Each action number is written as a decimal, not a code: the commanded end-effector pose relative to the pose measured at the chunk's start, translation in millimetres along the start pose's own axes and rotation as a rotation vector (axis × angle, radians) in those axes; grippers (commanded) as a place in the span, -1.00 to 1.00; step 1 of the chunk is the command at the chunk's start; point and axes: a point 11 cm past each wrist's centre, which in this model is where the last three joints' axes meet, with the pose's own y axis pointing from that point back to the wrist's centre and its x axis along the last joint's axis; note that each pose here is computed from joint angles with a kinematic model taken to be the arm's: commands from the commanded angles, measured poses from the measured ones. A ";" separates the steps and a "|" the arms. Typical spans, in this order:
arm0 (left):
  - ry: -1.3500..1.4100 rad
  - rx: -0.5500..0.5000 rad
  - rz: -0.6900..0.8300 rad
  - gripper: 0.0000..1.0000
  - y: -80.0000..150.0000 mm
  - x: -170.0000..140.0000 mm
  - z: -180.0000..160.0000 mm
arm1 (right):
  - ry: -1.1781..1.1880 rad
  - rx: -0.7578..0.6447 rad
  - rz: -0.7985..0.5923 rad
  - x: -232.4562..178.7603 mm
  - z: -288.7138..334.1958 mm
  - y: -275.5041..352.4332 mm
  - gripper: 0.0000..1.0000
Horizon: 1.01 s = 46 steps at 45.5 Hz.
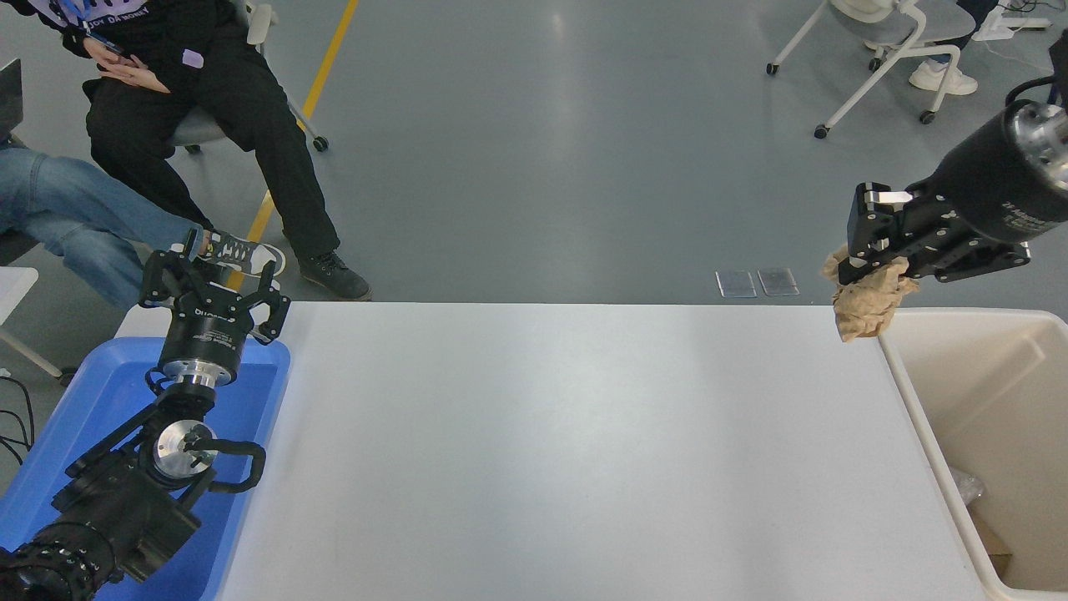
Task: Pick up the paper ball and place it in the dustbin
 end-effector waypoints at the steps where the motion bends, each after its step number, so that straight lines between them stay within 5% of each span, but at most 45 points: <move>1: 0.000 0.000 0.000 0.98 0.0 0.0 -0.1 | -0.139 -0.052 0.034 17.4 60.6 -12.0 -1.00; 16: 0.000 0.000 0.000 0.98 0.0 0.0 -0.1 | -0.348 -0.173 0.006 10.5 171.2 -69.5 -1.00; 29: 0.000 -0.001 0.000 0.98 0.0 0.0 0.0 | -0.455 -0.360 0.231 -24.0 272.6 -152.6 -1.00; 46: 0.000 0.000 0.000 0.98 0.0 0.0 -0.1 | -0.507 -0.437 0.366 -48.7 326.4 -213.3 -1.00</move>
